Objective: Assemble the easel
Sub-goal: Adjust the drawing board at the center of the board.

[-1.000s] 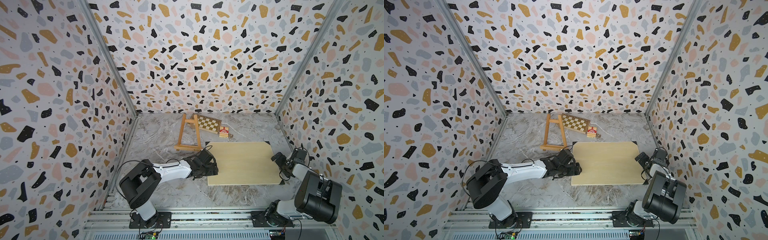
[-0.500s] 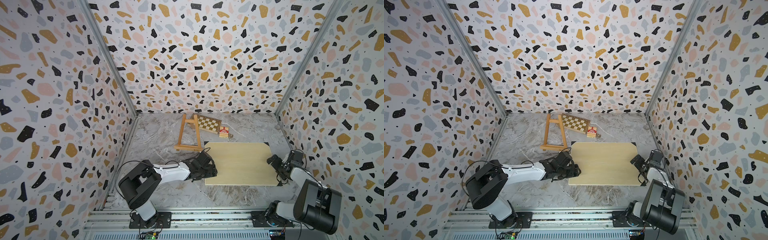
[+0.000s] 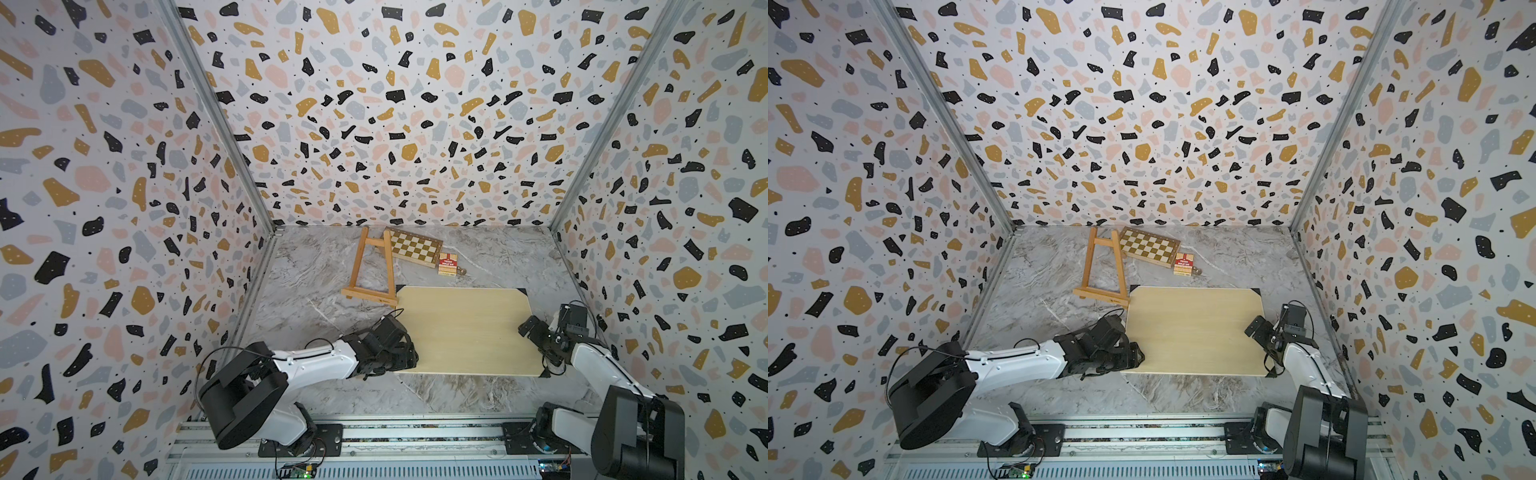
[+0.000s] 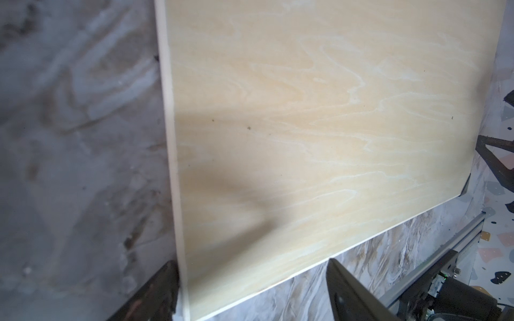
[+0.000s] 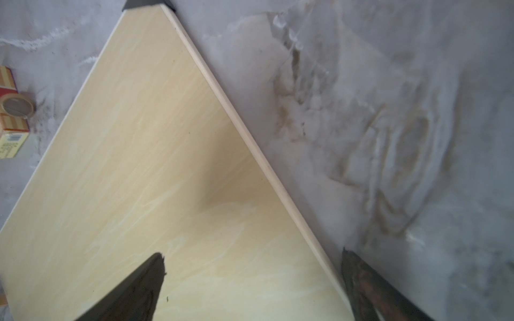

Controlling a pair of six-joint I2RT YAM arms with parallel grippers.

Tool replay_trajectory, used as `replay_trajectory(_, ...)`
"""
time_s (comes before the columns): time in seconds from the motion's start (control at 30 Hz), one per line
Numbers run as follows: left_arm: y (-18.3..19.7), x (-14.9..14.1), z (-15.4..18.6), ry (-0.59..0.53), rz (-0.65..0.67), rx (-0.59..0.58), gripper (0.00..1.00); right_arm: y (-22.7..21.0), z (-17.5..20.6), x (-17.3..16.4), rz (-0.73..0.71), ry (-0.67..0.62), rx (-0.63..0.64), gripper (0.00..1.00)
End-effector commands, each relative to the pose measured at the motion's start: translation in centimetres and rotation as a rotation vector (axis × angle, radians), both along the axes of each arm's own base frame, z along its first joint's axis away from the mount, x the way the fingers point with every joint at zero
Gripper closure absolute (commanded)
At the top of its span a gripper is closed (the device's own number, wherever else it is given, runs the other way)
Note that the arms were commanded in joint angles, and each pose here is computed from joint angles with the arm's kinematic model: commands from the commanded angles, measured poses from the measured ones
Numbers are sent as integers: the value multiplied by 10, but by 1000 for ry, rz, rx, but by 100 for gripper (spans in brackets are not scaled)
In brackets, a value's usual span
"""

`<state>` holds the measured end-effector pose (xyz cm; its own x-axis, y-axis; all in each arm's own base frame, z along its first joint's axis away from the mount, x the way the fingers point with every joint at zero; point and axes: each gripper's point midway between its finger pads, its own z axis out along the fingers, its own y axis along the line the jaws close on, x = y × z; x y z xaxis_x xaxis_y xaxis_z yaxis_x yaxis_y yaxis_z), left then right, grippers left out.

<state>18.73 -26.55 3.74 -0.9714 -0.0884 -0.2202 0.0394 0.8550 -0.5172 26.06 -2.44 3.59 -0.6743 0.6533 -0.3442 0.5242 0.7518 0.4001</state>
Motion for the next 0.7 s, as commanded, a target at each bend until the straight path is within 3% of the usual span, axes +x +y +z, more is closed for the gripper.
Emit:
replay_trajectory(0.0,3,-22,-1,64,-31,-37,20,31,-23,-42,31,170,110,0)
replay_trajectory(0.2,31,-42,-2,86,-45,24,18,19,-15,-36,-11,130,77,0)
replay_trajectory(0.37,56,-34,23,-13,7,92,15,4,-1,-20,-44,56,35,0)
replay_trajectory(0.53,62,4,64,-176,49,82,11,-6,15,2,-27,4,-25,0)
replay_trajectory(0.67,77,54,93,-303,53,203,10,11,33,20,59,-45,-51,0)
